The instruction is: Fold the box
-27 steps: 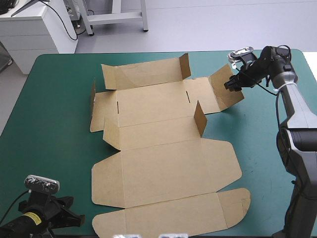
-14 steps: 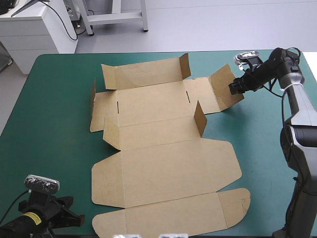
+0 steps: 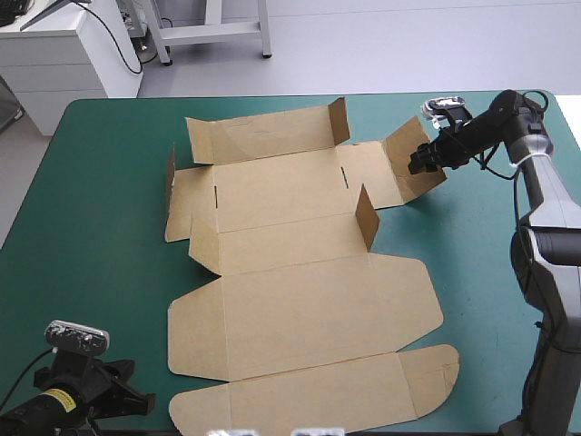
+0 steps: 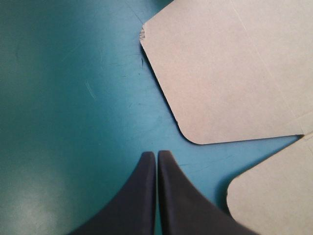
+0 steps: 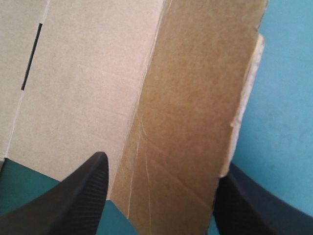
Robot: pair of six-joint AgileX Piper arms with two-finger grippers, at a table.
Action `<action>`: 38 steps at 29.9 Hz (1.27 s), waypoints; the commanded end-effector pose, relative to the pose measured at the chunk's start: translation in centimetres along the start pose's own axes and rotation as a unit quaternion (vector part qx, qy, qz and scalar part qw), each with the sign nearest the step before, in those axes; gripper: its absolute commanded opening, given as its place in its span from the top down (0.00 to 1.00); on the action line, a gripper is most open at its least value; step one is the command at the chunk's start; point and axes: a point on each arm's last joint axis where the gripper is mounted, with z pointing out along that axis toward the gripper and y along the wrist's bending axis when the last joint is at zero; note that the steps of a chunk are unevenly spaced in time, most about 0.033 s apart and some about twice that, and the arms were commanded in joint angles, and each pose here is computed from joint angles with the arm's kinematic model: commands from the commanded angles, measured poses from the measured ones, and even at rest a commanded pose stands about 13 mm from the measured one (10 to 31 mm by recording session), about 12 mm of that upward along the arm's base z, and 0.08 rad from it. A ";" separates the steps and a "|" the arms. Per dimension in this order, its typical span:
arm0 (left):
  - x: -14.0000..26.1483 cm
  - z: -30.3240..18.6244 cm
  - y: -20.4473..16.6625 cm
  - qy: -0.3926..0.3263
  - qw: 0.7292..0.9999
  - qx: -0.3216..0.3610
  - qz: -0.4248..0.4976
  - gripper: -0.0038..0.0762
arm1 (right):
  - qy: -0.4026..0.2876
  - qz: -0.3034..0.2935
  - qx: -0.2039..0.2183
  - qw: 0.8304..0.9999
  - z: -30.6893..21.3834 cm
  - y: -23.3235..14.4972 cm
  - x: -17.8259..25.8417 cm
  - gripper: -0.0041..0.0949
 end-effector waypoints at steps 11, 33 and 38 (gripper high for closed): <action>-0.9 -0.4 -0.1 -0.030 1.000 0.005 -0.004 0.96 | -0.060 -0.033 0.001 0.998 -2.7 2.9 -2.4 0.79; -0.9 -0.4 -0.1 -0.030 1.000 0.006 -0.006 0.96 | -0.099 -0.156 0.081 0.979 -10.3 5.4 -5.5 0.98; -0.9 -0.4 -0.1 -0.030 1.000 0.006 -0.006 0.96 | -0.133 -0.232 0.084 0.960 -11.8 8.9 -7.0 0.98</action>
